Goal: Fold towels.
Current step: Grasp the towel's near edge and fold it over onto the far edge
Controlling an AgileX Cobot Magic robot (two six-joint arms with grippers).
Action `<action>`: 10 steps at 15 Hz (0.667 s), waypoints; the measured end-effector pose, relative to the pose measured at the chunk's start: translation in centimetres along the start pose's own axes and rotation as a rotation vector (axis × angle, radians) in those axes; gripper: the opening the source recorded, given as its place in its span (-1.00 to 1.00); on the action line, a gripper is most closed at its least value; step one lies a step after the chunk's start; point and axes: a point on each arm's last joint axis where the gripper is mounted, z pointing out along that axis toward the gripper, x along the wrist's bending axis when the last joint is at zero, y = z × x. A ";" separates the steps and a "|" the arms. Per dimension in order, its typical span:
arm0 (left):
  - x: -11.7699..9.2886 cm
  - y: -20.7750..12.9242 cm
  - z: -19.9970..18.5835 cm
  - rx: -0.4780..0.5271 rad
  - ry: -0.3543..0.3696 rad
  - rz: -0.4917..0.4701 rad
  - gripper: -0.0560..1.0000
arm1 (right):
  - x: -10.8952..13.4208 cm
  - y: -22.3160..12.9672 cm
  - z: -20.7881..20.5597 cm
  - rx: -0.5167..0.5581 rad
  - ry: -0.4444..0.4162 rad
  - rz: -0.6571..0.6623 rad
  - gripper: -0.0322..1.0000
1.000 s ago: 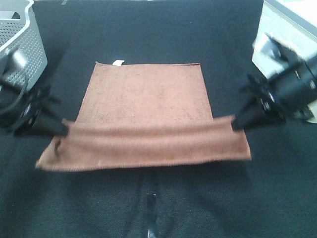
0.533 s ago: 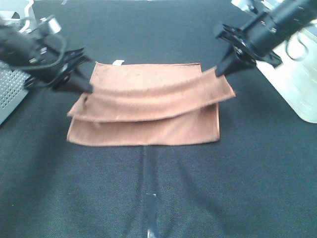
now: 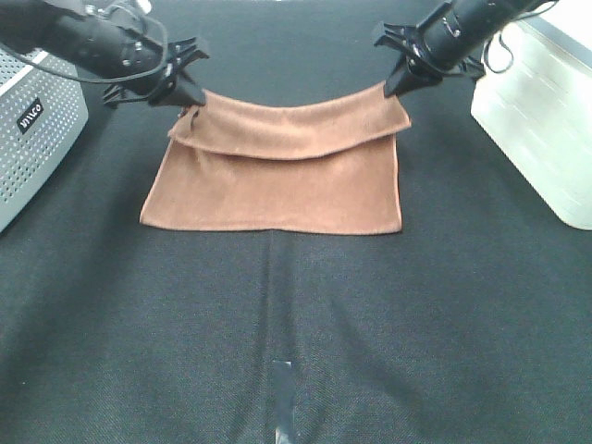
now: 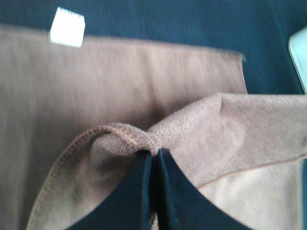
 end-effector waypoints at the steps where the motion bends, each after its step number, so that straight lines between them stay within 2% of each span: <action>1: 0.6 0.8 1.2 -0.051 0.012 0.005 -0.87 | -0.6 0.4 1.3 -0.021 -0.005 -0.004 -0.89; 2: 0.6 0.8 1.2 -0.051 0.012 0.005 -0.87 | -0.6 0.4 1.3 -0.021 -0.005 -0.004 -0.89; 5: 2.1 1.9 3.3 -0.171 0.055 0.014 -0.87 | -2.4 0.5 4.4 -0.091 -0.039 0.005 -0.89; 8: 3.1 1.8 4.5 -0.209 0.081 0.007 -0.87 | -3.5 -0.2 6.2 -0.100 -0.057 0.020 -0.89; 10: 3.6 1.7 4.9 -0.224 0.091 -0.007 -0.71 | -3.9 -0.4 6.8 -0.107 -0.064 0.026 -0.86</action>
